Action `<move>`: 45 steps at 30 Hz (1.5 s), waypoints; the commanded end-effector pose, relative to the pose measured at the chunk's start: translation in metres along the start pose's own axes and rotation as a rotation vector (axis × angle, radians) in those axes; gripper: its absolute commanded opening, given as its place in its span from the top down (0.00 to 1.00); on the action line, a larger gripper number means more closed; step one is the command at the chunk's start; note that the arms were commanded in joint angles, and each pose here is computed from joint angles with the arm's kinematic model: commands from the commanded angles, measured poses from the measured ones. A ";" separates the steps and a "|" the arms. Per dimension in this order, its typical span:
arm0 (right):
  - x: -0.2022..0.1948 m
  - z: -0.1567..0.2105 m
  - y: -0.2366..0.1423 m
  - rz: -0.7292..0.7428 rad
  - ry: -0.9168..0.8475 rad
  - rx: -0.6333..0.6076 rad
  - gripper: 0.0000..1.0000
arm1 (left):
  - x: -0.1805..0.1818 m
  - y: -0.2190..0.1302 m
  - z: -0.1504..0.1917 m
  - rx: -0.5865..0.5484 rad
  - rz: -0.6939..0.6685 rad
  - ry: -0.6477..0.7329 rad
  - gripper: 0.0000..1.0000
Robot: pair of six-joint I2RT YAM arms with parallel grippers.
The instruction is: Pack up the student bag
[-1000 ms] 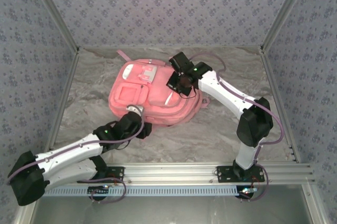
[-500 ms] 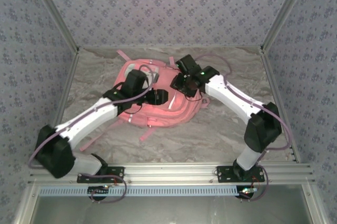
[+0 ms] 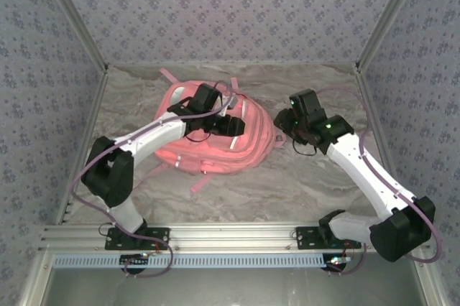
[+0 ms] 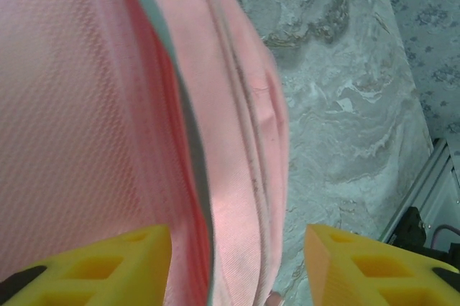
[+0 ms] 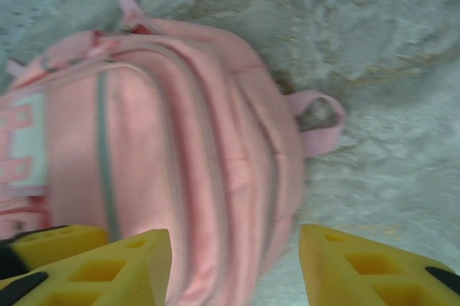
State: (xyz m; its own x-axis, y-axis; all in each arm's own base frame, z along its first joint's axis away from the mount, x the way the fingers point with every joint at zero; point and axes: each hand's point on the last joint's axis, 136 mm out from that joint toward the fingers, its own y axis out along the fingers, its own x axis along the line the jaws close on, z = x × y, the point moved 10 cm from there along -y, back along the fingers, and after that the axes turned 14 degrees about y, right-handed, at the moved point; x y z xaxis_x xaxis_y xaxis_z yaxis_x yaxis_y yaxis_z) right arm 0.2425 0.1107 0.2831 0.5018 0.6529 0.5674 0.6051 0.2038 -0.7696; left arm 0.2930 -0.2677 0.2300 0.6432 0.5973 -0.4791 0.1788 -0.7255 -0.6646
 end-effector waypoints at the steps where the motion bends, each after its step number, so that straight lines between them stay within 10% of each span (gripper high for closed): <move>1: -0.017 0.000 0.002 0.026 -0.031 0.007 0.50 | -0.012 0.006 -0.006 0.037 0.056 0.033 0.54; 16: -0.035 0.002 0.009 -0.004 -0.002 0.052 0.52 | -0.004 0.024 -0.015 0.175 -0.218 0.096 0.75; 20: -0.031 0.003 0.011 -0.084 -0.053 0.048 0.56 | -0.008 0.030 -0.017 0.173 -0.142 0.068 1.00; 34: -0.026 0.131 0.021 -0.789 -0.825 -0.115 0.55 | -0.013 -0.057 -0.082 -0.255 -0.052 -0.172 1.00; 45: -0.036 0.201 0.088 -0.874 -1.131 -0.268 0.50 | -0.011 -0.067 -0.096 -0.345 -0.014 -0.249 1.00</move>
State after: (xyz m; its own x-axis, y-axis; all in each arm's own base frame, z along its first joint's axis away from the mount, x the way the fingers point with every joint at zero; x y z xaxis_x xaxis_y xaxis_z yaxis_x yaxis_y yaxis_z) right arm 0.1483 0.2446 0.1233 -0.7108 0.6368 0.2988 0.5288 0.7638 -0.3700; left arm 0.3410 -0.2589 0.2907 0.3834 0.7177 -0.5813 0.3748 -0.6962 -0.6123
